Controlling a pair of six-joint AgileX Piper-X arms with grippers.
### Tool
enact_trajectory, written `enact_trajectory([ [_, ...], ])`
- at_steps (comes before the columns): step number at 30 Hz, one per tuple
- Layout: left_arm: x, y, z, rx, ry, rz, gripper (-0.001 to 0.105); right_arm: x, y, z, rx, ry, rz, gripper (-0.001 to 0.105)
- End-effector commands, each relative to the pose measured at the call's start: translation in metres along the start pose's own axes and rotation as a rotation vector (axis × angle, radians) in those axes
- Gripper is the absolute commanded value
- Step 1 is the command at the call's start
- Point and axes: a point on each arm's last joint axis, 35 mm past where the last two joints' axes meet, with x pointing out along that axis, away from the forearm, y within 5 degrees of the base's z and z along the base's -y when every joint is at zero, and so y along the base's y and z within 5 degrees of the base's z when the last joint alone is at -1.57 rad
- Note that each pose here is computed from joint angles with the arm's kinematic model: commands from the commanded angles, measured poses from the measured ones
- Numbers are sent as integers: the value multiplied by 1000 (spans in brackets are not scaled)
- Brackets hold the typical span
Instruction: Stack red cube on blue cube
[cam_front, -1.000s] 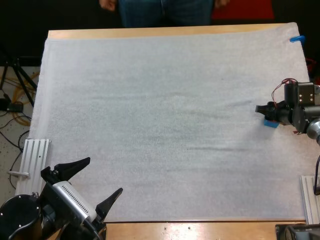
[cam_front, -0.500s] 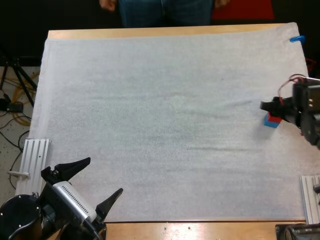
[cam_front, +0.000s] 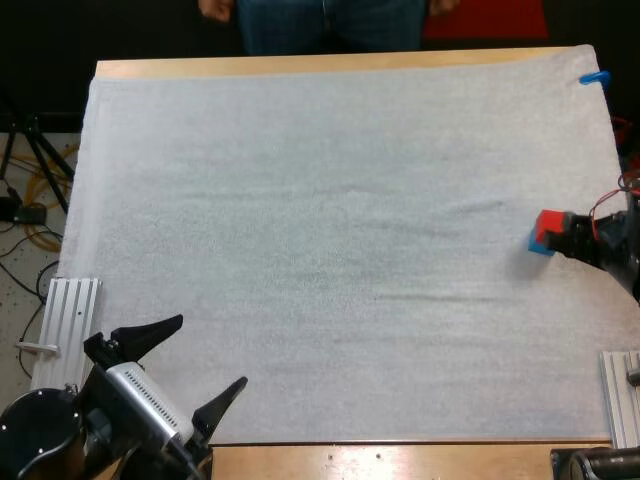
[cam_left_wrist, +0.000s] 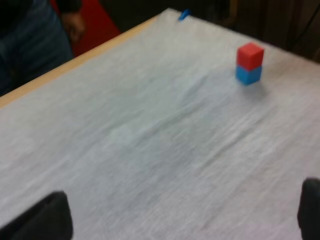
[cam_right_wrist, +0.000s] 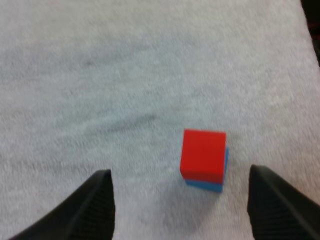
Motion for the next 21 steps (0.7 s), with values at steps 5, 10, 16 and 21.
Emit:
enact_trajectory([
  [5,21,7,17,-5,-19,105,87,3,-1,12,-18,-48,0,56],
  [10,49,13,35,8,-35,144,87,-4,-6,29,-84,-80,-58,56],
  [16,66,28,45,-5,-41,245,87,-19,-22,40,-66,-97,-106,56],
  [21,57,46,48,-31,-66,342,87,-29,-35,37,-6,-101,-154,56],
])
